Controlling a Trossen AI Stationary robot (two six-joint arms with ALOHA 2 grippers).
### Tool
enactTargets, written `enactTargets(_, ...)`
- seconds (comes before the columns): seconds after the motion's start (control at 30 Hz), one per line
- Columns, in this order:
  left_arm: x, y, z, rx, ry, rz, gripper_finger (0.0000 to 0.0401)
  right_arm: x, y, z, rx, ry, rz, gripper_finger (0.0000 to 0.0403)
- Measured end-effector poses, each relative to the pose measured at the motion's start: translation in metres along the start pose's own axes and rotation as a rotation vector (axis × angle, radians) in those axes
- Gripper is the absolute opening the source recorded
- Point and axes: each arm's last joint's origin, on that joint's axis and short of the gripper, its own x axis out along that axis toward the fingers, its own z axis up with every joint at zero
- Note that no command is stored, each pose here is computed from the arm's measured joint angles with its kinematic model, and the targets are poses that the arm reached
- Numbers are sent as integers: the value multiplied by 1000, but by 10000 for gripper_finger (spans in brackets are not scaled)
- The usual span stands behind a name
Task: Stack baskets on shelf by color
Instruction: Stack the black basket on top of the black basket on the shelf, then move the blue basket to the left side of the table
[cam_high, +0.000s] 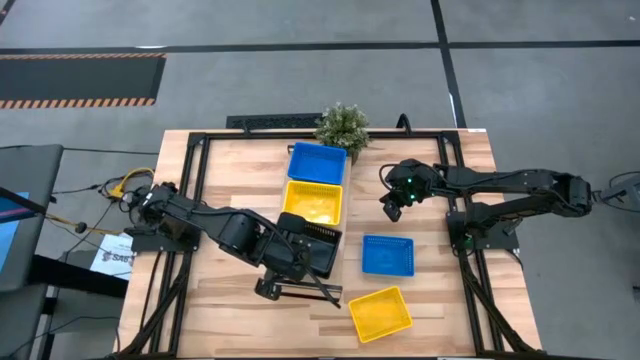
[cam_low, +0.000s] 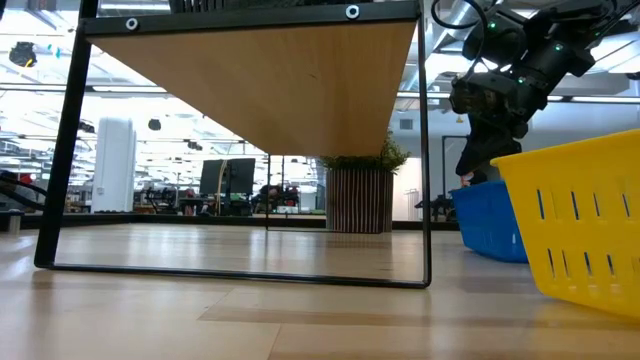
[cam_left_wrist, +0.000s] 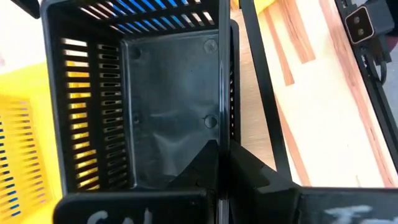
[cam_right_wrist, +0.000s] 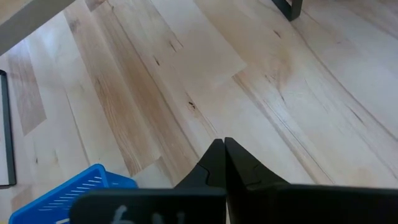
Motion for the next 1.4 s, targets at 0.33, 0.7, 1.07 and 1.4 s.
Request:
enactTargets(0.33,0,-2,0,19,-3,-13,4,0,0,0,-3,0,0,7)
enactTargets(0.7,0,-1,0,-19,-6,23,95,0,0,0,-3,0,0,7)
enactTargets(1.07,7,-3,2,-192,16,10,90,0,0,-1,-1,9,-1,7)
enactTargets(1.4,24,-10,9,-239,57,-95,71,1,7,-7,-26,48,17,7)
